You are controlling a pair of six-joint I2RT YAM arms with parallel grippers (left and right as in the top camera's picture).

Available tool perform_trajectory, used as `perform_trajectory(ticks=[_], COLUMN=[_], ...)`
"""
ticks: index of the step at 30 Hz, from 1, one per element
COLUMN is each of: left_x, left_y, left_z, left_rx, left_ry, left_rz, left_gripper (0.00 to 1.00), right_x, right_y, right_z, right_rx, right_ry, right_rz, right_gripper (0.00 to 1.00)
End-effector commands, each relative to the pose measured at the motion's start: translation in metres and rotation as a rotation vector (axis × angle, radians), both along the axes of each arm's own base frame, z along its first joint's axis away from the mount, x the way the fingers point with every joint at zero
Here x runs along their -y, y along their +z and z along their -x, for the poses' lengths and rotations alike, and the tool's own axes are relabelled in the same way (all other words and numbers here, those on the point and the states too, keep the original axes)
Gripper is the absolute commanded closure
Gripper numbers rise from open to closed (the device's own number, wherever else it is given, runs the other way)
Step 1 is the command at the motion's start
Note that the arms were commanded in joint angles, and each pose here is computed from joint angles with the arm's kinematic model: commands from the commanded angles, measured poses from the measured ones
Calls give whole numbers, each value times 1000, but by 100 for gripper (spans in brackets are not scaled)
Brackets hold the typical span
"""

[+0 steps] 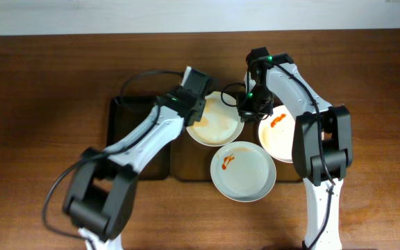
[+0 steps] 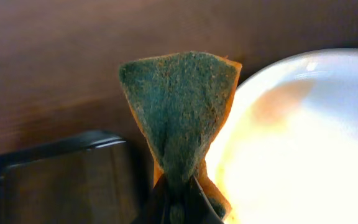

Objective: Clean dirty plates on tray and stack at the side
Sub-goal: 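Return the sponge with left gripper to the black tray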

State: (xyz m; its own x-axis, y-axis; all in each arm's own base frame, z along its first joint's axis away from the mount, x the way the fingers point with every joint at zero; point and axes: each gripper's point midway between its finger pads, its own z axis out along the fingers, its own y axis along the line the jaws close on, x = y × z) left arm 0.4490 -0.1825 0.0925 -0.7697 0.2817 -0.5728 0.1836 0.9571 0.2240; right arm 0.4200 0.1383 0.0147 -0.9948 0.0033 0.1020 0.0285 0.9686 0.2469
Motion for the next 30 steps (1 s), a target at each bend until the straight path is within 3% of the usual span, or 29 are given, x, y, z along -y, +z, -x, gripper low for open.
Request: perform_trajectory(ticks=[1,3,4,6,11,16,22,23,24,26,28,30], left_x=[-42,-94,-117,-133,-141,-157,-142,-141,-140,-137,-137,-136], left_y=[56,39,26,18,8,-45,-93,-96,-97,-97,-97,-93], left_z=[21,44,60,76,89,85,70,66,64,65,64,57], left_rx=[-12,-153,-276,-382,-427,-328,-275,-266,-260,-267,-263,-240], left_ry=[106,253,305,346,365,392,353,352,352,344,344,342], left_rz=[14,-22,37,109,77,18,110,114,116,132,133,141], left_gripper=[100,100,100,100,100,100,100,94,82,24,18,14], right_x=[6,6,6,6,6,5,3,2,2,8,13,8], right_y=[-5,-5,-5,-5,-5,-5,-5,-5,-5,-6,-8,-8], right_z=[0,0,0,0,0,0,1,2,2,-1,-6,-7], right_rx=[-6,-7,-7,-7,-7,-8,-8,-8,-8,5,30,40], right_ry=[1,1,1,1,1,3,8,11,12,13,15,29], right_rz=[17,17,17,17,17,17,18,18,18,54,87,86], right_gripper=[82,70,64,57,42,42,43,54,57,65,68,84])
